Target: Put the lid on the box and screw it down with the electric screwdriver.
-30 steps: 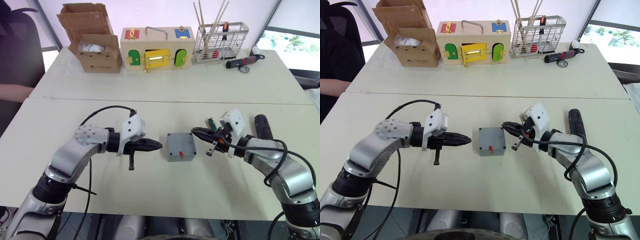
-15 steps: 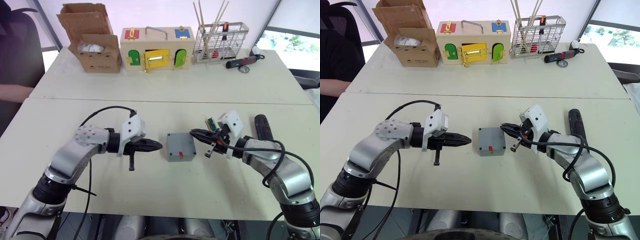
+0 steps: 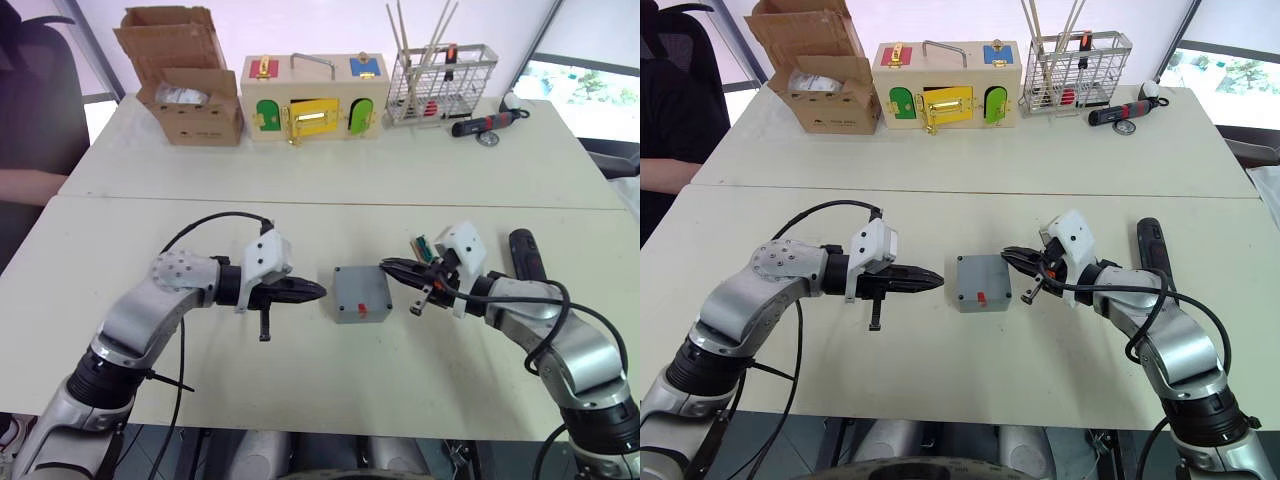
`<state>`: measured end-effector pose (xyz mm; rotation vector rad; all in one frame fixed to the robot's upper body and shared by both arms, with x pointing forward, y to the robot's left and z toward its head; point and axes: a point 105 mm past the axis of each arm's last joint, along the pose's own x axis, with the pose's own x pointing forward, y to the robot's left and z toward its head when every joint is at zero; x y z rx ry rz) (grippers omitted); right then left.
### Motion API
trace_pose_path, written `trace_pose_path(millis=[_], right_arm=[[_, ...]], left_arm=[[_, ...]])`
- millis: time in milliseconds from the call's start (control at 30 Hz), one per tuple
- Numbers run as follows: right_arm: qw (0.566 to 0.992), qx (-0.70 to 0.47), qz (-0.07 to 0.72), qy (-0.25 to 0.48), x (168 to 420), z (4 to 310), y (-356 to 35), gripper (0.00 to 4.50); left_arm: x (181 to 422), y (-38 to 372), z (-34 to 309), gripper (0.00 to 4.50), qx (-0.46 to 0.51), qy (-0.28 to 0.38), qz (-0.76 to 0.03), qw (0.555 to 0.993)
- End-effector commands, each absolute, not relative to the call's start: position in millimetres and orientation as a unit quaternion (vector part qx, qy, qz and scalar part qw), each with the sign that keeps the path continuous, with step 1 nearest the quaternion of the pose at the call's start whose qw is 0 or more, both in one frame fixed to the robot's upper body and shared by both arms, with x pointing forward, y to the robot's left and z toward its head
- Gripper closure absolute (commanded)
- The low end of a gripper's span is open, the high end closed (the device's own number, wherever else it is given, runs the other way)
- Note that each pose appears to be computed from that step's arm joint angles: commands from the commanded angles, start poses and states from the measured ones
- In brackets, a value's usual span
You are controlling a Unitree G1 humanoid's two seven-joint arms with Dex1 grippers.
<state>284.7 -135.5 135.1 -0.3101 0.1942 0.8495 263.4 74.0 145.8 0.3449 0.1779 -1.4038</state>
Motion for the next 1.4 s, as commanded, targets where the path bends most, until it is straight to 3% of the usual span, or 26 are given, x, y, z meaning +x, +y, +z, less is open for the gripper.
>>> trace_pose_path(millis=[33,500,600,733,900,1133,1400], right_arm=[[0.894,-0.163,0.408,0.08,286,141,-136,4.44],[0.892,-0.154,0.419,0.069,284,145,-130,4.44],[0.893,-0.157,0.417,0.063,286,148,-131,3.51],[0.893,-0.161,0.416,0.059,286,152,-131,1.54],[0.904,-0.152,0.399,0.041,288,167,-138,0.09],[0.92,-0.101,0.376,0.049,285,185,-165,0.02],[0.907,-0.136,0.373,0.14,266,141,-182,0.02]], left_arm=[[262,71,153,4.5,0.162,0.062,-0.645,0.744],[262,70,152,4.5,0.161,0.063,-0.646,0.743],[262,70,152,4.5,0.161,0.063,-0.646,0.743],[262,70,152,4.5,0.159,0.064,-0.646,0.744],[263,71,150,4.5,0.159,0.066,-0.645,0.745],[265,75,145,4.5,0.165,0.076,-0.641,0.746],[271,79,112,4.5,0.168,0.114,-0.627,0.752]])
